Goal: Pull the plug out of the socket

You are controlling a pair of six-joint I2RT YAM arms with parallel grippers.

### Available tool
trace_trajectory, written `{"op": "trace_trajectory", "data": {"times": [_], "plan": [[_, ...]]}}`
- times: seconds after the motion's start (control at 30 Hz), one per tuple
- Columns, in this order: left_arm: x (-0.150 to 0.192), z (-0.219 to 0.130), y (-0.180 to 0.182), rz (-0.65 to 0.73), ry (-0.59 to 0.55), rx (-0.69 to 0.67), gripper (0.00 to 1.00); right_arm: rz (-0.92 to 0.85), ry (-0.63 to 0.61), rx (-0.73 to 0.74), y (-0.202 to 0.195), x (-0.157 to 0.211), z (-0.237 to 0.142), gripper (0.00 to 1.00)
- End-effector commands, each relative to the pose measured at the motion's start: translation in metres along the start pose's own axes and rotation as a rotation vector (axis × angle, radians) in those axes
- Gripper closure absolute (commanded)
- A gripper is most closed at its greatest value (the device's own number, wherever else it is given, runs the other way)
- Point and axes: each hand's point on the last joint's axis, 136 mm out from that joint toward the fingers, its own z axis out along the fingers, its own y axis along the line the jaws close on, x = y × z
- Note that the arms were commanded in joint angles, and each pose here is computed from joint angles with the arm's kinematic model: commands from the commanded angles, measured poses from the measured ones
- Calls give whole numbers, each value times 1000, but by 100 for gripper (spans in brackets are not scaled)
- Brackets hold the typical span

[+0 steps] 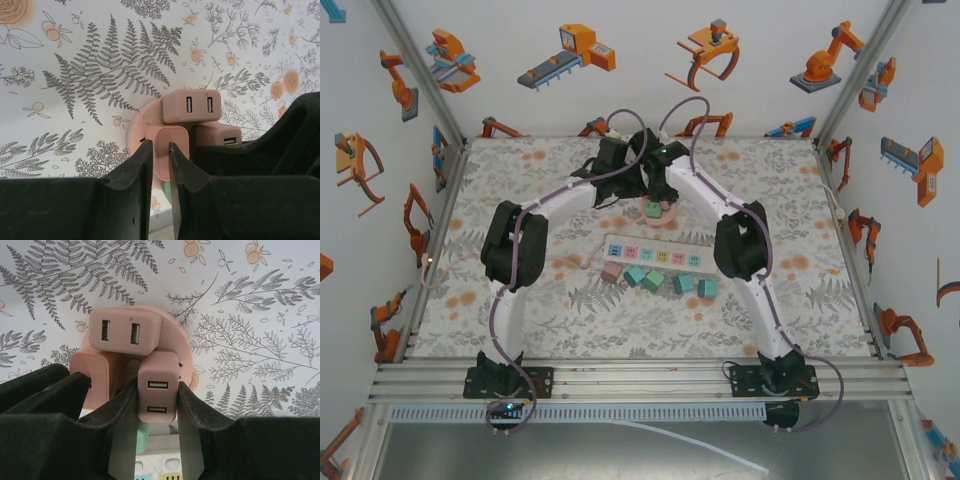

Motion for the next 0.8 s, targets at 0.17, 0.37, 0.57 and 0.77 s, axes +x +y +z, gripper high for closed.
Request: {"op": "trace_trajectory", "data": {"times": [0.17, 0.37, 0.57, 0.77], "plan": [[116, 32, 52, 52, 307, -161, 77, 74, -143, -221, 20, -44, -63, 100], [126, 34, 57, 77, 327, -156, 80, 133, -225, -284, 16, -64, -83, 100], [134, 34, 59, 110, 331, -164, 81, 111, -270, -367, 29, -76, -105, 100], [135, 34, 57, 128, 328, -160, 81, 48, -249, -317, 31, -62, -96, 100]]}}
